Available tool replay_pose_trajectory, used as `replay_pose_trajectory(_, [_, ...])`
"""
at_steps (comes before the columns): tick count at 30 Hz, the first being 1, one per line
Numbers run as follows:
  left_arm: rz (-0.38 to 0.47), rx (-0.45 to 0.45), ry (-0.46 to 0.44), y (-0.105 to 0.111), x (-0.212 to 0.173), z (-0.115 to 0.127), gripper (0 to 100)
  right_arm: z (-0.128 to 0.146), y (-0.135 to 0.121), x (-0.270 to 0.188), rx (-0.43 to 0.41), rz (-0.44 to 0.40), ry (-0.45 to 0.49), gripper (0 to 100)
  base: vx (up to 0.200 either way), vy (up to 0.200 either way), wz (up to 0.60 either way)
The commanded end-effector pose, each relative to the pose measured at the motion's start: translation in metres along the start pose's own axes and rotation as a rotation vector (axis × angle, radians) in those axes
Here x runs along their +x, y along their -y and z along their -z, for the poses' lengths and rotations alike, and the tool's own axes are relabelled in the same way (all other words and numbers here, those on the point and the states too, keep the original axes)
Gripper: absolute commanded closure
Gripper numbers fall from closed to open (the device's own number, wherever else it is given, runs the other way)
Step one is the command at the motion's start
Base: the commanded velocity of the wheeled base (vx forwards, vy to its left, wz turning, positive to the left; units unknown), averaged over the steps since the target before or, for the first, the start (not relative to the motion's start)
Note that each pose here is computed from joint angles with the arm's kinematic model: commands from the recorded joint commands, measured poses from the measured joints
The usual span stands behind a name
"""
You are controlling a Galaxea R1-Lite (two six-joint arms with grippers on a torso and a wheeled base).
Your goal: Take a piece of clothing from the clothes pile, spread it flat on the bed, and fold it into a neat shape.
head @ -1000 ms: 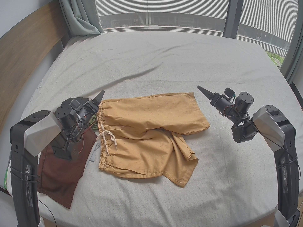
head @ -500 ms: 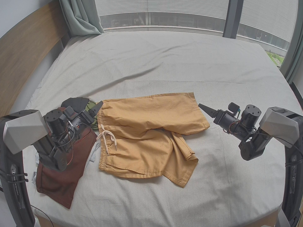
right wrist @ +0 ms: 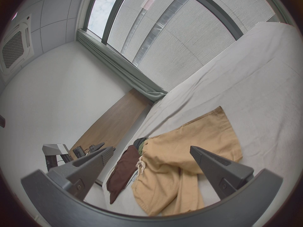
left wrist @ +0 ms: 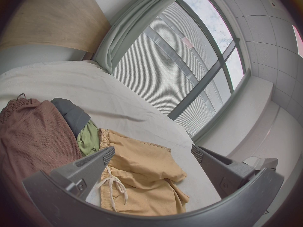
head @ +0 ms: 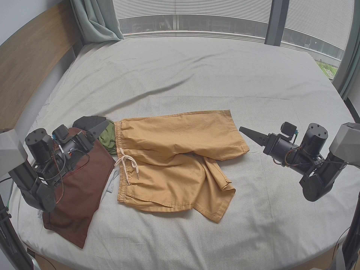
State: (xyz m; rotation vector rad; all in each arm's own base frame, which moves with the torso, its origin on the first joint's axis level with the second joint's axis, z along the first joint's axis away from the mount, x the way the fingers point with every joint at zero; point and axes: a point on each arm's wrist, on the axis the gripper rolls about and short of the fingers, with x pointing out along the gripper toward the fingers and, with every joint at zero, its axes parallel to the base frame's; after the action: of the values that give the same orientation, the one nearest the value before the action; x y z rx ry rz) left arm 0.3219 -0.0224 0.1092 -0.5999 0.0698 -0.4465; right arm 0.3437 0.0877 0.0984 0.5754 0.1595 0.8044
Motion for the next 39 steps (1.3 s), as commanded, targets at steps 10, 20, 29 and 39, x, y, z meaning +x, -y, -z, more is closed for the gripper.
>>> replay_pose_trajectory(10, [0.097,0.146,-0.13,-0.002,-0.049,-0.004,0,0.002,-0.036,-0.019,0.004,-0.042,-0.037,0,0.0,0.0,0.0])
replay_pose_trajectory(20, [0.111,0.174,-0.163,-0.003,-0.052,0.002,0,0.007,-0.036,-0.018,0.014,-0.037,-0.049,0,0.0,0.0,0.0])
replay_pose_trajectory(29, [0.099,0.232,-0.229,-0.013,-0.054,0.02,0,0.015,-0.026,-0.016,0.032,-0.01,-0.068,0,0.0,0.0,0.0])
replay_pose_trajectory(39, [0.103,0.238,-0.266,-0.014,-0.054,0.03,0,0.027,-0.016,-0.013,0.055,0.011,-0.1,0,0.0,0.0,0.0])
